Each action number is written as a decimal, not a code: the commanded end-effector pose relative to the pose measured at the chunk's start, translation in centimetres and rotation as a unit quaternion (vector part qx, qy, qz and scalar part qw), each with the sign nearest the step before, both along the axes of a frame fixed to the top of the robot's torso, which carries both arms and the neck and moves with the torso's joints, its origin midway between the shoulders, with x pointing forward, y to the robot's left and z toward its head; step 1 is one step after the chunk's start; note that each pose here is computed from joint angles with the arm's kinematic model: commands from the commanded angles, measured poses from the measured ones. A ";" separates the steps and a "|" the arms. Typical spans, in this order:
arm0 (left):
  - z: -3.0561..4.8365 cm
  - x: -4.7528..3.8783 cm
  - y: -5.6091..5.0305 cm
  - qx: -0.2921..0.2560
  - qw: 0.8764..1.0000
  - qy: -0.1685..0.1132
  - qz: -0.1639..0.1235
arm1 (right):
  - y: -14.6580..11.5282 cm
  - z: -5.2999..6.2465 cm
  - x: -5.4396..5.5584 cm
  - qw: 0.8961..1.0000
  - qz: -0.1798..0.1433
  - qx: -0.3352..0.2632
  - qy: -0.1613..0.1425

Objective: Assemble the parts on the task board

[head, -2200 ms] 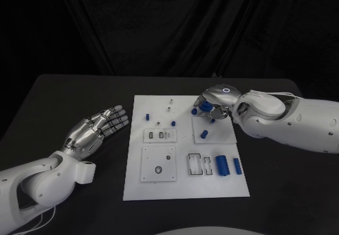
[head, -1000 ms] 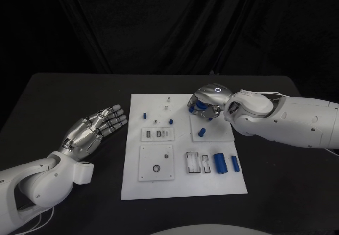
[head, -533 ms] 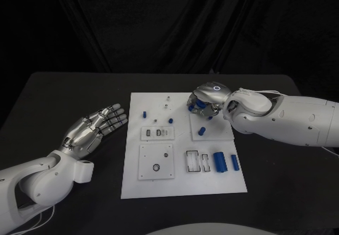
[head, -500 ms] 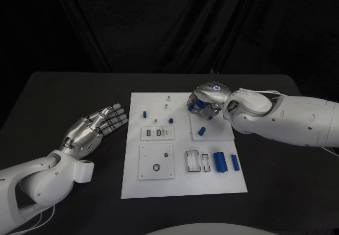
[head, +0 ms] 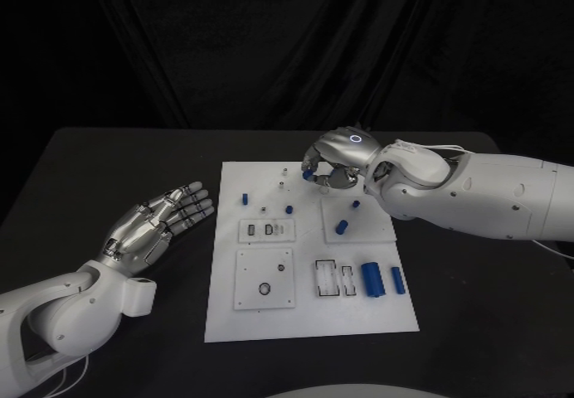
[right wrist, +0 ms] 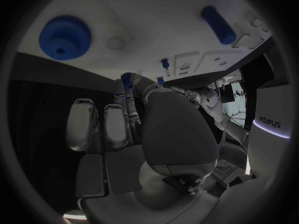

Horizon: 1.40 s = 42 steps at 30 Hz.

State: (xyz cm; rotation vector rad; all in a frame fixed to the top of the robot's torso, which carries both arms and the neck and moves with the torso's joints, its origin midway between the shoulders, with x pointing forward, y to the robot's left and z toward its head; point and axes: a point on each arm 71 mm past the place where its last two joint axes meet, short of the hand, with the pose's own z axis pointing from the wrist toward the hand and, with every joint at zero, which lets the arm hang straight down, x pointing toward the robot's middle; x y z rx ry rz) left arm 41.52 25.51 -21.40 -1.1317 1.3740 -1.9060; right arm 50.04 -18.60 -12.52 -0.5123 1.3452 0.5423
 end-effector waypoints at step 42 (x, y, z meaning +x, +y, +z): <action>1.35 0.09 -0.8 -0.076 0.994 -0.081 0.018 | 3.4 -0.1 4.1 0.999 -0.032 -0.014 0.017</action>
